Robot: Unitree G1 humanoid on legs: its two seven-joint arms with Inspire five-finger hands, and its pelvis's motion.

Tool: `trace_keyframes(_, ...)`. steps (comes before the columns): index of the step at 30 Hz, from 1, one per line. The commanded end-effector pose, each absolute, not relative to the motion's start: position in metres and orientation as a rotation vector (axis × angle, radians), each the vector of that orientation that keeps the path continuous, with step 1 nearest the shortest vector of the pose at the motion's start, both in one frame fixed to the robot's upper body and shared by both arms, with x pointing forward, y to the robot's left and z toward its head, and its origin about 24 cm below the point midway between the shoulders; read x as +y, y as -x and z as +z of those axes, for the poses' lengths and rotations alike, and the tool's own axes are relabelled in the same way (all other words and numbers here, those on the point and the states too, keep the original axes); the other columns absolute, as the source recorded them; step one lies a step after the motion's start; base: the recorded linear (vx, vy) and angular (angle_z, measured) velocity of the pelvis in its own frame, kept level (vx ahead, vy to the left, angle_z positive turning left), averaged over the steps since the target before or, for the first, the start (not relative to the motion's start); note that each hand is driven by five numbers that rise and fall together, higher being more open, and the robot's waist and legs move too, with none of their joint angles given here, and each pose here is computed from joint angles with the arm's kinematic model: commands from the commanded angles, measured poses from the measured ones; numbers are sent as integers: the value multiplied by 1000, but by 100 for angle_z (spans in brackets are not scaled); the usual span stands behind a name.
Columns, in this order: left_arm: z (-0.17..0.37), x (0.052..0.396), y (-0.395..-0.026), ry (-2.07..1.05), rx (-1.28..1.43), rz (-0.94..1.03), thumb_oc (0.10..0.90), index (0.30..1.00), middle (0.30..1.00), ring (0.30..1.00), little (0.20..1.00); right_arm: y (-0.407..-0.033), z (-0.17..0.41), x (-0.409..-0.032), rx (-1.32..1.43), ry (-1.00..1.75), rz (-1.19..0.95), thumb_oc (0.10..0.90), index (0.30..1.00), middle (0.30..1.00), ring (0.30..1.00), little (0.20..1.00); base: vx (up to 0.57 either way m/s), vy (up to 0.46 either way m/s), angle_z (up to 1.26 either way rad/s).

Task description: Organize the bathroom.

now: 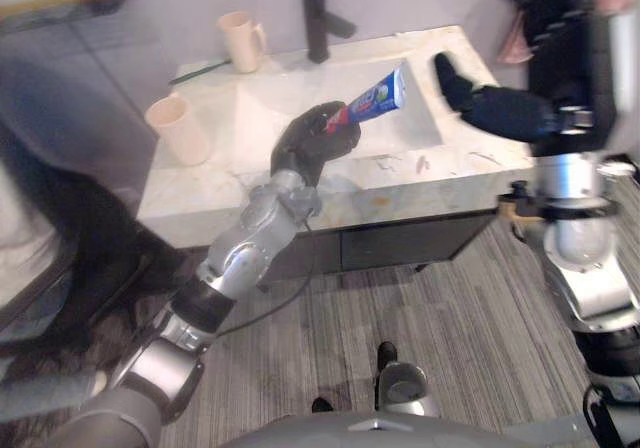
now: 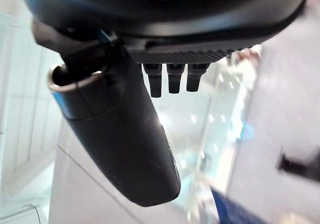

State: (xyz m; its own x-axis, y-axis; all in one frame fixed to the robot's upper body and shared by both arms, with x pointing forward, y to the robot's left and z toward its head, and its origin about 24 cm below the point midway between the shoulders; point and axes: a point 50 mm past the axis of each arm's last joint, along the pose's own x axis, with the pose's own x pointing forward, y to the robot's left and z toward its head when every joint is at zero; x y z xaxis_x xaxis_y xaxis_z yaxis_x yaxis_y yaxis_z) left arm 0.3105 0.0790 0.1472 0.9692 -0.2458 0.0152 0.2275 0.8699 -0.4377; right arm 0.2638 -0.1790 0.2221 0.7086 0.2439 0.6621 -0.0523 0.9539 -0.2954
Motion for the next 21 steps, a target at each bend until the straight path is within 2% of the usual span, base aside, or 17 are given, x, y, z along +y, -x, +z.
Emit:
trace_keyframes(1, 181, 80, -316, 430, -160, -316, 400, 300, 300, 300, 300, -280, 241, -168, -798, 203, 241, 800, 900, 900, 900, 900, 16, -18, 27)
trace_keyframes(7, 168, 79, -317, 438, -111, -343, 400, 300, 300, 300, 300, -286, 231, -156, -755, 166, 322, 800, 900, 900, 900, 900, 28, -19, 21)
trace_keyframes(15, 148, 86, -319, 497, -48, -310, 400, 300, 300, 300, 300, -272, 227, -160, -816, 120, 347, 800, 900, 900, 900, 900, 3, -4, 2)
trace_keyframes(21, 142, 90, -316, 547, -54, -294, 400, 300, 300, 300, 300, -260, 213, -163, -788, 73, 449, 800, 900, 900, 900, 900, 6, -2, -4)
